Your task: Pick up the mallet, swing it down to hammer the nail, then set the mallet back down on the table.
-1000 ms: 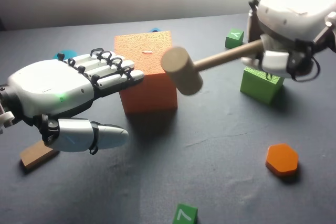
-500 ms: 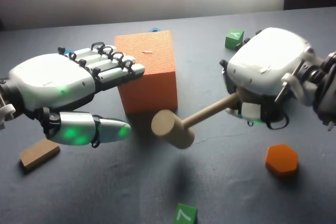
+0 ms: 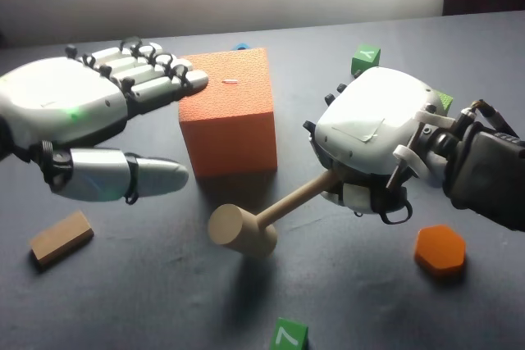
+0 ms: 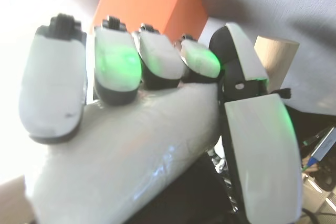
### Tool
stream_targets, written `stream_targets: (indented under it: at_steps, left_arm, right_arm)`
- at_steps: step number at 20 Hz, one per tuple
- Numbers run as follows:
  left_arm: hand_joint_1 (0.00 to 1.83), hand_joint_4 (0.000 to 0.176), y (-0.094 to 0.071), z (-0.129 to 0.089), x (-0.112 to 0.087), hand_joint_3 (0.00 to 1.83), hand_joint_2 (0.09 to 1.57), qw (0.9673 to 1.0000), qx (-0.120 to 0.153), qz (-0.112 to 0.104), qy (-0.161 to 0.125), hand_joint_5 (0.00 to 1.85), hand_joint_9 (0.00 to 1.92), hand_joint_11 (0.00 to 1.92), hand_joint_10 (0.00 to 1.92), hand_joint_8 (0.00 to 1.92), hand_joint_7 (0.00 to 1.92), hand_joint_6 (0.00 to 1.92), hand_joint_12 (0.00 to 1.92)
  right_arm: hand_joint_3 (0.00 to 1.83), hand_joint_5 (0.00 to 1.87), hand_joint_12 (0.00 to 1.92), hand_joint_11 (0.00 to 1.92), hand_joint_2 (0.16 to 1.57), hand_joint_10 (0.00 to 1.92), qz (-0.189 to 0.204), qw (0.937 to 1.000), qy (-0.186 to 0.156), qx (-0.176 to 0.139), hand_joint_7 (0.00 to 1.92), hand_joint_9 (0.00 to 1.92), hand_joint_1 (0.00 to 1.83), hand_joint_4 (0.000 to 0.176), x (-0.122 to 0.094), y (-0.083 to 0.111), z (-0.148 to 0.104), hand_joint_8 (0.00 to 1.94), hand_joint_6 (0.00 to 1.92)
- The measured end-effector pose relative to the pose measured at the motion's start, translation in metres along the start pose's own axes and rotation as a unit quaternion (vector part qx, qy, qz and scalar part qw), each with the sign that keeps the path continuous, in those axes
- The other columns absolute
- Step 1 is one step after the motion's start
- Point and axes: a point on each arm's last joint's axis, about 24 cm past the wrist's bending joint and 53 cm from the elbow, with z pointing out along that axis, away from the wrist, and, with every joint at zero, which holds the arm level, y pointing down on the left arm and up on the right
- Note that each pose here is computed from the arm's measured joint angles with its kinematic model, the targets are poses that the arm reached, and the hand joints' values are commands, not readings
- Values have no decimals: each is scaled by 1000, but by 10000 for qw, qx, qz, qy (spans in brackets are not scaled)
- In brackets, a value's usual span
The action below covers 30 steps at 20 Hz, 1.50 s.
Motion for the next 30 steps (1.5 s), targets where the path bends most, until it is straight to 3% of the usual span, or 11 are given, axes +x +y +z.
stream_targets:
  at_steps: [10, 12, 13, 14, 15, 18, 22, 23, 24, 25, 30]
  left_arm:
    - [0, 0, -18, 0, -23, 1, 1259, 9995, 248, 113, -137, 0, 0, 0, 0, 0, 0, 0, 0]
    - [0, 0, -22, -2, -25, 0, 1252, 9994, 290, 151, -143, 0, 0, 0, 0, 0, 0, 0, 0]
    - [0, 0, -24, -4, -25, 0, 1256, 9994, 288, 152, -136, 0, 0, 0, 0, 0, 0, 0, 0]
    - [0, 0, -24, -5, -26, 1, 1258, 9994, 264, 151, -135, 0, 0, 0, 0, 0, 0, 0, 0]
    - [0, 0, -25, -6, -26, 2, 1261, 9995, 253, 156, -132, 0, 0, 0, 0, 0, 0, 0, 0]
    - [0, 0, -25, -10, -28, 1, 1259, 9996, 214, 146, -138, 0, 0, 0, 0, 0, 0, 0, 0]
    - [0, 0, -28, -11, -25, 1, 1260, 9995, 262, 132, -73, 0, 0, 0, 0, 0, 0, 0, 0]
    - [0, 0, -28, -11, -24, 2, 1262, 9995, 268, 144, -56, 0, 0, 0, 0, 0, 0, 0, 0]
    - [0, 0, -29, -11, -24, 2, 1262, 9995, 278, 150, -55, 0, 0, 0, 0, 0, 0, 0, 0]
    - [0, 0, -30, -10, -26, 0, 1252, 9994, 290, 146, -75, 0, 0, 0, 0, 0, 0, 0, 0]
    - [0, 0, -31, -10, -25, 1, 1259, 9995, 295, 134, -66, 0, 0, 0, 0, 0, 0, 0, 0]
  right_arm:
    - [0, 1273, 1921, 1766, 1304, 1921, -47, 10000, 68, -34, 1473, 1567, 1003, 176, 8, 4, 3, 1941, 1921]
    - [0, 1257, 1921, 1666, 1310, 1921, -53, 10000, 77, -36, 1391, 1494, 806, 176, 9, 4, 3, 1941, 1921]
    - [0, 1053, 1921, 1319, 1252, 1921, -101, 9999, 62, -52, 1081, 1162, 708, 174, 9, 5, 3, 1941, 1921]
    - [0, 975, 1921, 1243, 1235, 1921, -184, 9998, 46, -73, 1005, 1073, 684, 36, 10, 5, 3, 1941, 1921]
    - [0, 912, 1921, 1189, 1221, 1921, -192, 9998, 51, -64, 957, 1018, 675, 0, 10, 4, 3, 1941, 1921]
    - [2, 777, 1921, 1037, 1224, 1921, -192, 9997, 95, -91, 873, 920, 640, 0, 14, 6, 3, 1928, 1877]
    - [0, 709, 1444, 828, 1154, 1432, -191, 9997, 108, -96, 749, 779, 733, 0, 15, 7, 3, 1428, 1220]
    - [0, 827, 1045, 819, 1126, 913, -192, 9997, 116, -102, 900, 898, 734, 0, 15, 7, 3, 932, 835]
    - [0, 827, 1045, 819, 1126, 913, -194, 9997, 118, -101, 900, 898, 734, 0, 15, 7, 3, 932, 835]
    - [0, 930, 859, 819, 1108, 578, -202, 9997, 136, -88, 1020, 990, 724, 0, 15, 4, 2, 614, 555]
    - [1, 999, 832, 638, 1078, 88, -227, 9996, 145, -40, 1116, 1039, 645, 0, 13, -3, 0, 24, 25]
